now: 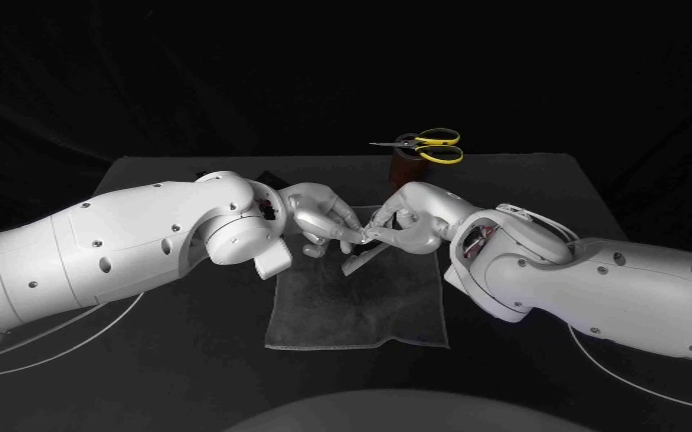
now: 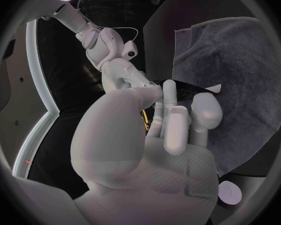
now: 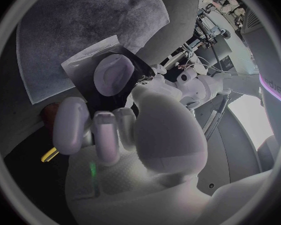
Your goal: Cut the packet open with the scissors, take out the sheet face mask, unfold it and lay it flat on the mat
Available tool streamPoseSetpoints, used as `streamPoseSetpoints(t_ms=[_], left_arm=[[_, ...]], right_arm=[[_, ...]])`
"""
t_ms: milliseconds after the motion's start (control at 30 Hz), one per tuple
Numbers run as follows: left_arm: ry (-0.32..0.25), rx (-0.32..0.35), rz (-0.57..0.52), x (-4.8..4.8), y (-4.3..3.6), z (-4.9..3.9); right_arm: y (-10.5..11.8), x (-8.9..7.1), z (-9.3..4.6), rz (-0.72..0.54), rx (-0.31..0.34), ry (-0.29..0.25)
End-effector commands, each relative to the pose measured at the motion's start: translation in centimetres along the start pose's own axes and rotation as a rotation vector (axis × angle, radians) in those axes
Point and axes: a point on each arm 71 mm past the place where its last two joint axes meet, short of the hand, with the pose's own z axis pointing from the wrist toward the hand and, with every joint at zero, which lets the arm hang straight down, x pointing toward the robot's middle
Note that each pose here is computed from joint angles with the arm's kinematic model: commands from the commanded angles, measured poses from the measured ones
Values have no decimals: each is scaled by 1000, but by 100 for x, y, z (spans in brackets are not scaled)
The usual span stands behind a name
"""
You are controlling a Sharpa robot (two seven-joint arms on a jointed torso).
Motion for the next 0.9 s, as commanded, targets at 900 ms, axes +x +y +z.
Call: streamPoseSetpoints(t_ms=[900], left_arm=[[-7, 4, -6, -19, 8, -2]], right_arm=[[-3, -141, -111, 177, -96, -110]])
